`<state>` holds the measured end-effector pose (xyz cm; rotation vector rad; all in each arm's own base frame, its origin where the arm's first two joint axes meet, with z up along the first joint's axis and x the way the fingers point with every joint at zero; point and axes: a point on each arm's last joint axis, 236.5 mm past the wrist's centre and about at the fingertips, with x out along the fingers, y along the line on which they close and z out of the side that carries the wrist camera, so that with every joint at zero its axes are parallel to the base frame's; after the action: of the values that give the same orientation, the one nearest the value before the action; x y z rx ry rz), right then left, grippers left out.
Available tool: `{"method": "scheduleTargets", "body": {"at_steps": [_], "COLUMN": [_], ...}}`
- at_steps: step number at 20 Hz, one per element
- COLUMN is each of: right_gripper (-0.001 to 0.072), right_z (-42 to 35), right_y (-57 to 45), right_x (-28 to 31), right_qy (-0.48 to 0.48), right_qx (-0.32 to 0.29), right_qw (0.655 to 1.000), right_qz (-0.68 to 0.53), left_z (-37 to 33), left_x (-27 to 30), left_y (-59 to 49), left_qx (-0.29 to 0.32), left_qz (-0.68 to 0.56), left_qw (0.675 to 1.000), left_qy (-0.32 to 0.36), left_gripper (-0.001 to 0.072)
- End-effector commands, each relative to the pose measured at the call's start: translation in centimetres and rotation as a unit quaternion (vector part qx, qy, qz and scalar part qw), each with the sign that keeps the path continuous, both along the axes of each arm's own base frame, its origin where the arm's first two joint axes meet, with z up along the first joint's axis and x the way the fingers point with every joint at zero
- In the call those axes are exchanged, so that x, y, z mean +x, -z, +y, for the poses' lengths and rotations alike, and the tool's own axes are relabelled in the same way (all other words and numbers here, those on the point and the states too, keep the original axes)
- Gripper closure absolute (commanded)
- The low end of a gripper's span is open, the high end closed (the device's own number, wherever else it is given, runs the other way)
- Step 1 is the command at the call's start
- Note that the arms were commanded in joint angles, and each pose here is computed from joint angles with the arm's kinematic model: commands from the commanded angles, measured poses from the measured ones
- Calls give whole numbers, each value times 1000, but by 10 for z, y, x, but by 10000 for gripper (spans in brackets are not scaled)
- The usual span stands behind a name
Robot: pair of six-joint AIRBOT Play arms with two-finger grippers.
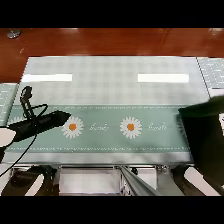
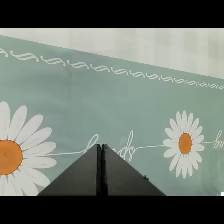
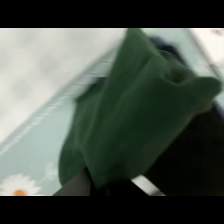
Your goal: Fold the shirts.
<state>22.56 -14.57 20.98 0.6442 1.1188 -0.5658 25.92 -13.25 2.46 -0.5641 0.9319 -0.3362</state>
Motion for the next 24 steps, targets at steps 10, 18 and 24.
{"method": "scheduleTargets", "body": {"at_steps": [10, 18, 24], "right_gripper": [97, 690, 691], "right_z": [-38, 118, 242], "right_y": [86, -24, 136], "right_x": [-106, 177, 204], "right_qy": [156, -261, -419], "right_qx": [16, 56, -72], "right_qw": [981, 943, 905], "right_qz": [112, -198, -13], "left_z": [15, -33, -32], "left_x": [36, 145, 138], "left_y": [-22, -201, -56], "left_qx": [18, 58, 201], "left_qz": [-61, -173, 16], "left_qw": [998, 977, 970], "left_qy": [-28, 111, 132], "left_gripper": [676, 677, 676]}}
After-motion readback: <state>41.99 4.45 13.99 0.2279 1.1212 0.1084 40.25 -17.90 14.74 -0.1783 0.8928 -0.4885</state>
